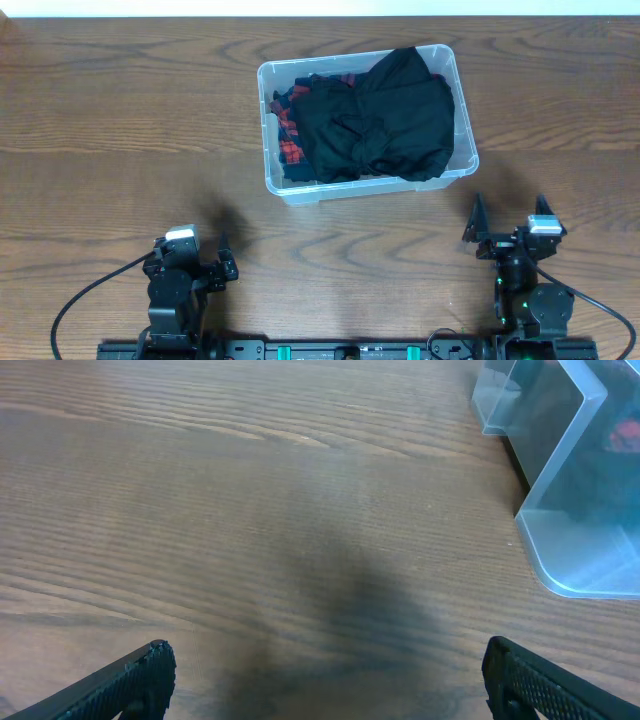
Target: Pack container
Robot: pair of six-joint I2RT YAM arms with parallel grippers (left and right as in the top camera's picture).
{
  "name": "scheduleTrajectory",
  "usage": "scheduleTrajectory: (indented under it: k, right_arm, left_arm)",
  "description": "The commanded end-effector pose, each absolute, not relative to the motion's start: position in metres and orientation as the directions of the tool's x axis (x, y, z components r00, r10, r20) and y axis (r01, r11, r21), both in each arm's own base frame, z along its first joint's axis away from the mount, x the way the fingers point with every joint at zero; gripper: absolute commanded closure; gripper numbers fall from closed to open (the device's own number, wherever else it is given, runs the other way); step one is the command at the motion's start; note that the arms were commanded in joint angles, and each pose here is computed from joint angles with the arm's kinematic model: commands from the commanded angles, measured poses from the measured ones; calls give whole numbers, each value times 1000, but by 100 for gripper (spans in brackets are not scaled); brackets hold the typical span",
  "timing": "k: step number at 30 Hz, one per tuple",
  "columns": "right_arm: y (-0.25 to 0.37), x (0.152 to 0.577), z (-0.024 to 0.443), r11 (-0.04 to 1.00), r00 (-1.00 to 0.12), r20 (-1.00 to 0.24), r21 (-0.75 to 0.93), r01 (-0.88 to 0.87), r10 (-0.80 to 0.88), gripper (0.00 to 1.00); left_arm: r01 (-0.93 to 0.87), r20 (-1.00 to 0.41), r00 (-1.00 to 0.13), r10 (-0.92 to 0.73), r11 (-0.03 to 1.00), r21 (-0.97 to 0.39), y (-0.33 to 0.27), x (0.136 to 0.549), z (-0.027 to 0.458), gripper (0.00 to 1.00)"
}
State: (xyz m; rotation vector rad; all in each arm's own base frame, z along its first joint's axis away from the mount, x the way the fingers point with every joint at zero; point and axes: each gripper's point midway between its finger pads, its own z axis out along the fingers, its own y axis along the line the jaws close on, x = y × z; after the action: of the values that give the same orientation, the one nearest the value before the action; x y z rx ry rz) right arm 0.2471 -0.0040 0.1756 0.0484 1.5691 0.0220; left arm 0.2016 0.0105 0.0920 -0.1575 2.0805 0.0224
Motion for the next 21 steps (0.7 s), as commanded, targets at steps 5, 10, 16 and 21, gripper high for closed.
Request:
scheduleTrajectory:
  k: [5,10,16,21]
  right_arm:
    - [1,247,164,997,-44,-996,75,-12,75,1]
    - [1,246,157,997,-74,-994,76,-10,75,1]
    - [1,246,157,997,-75,-994,76,-10,75,1]
    - [1,246,157,997,-75,-994,76,-10,75,1]
  left_arm:
    - [-124,-868,-487,-92,992,-36,12,202,88,2]
    - [-124,-869,-487,-92,992,-35,12,202,88,2]
    - [-124,-868,-487,-92,992,-35,12,202,88,2]
    - [-124,-868,-487,-92,992,-35,12,202,88,2]
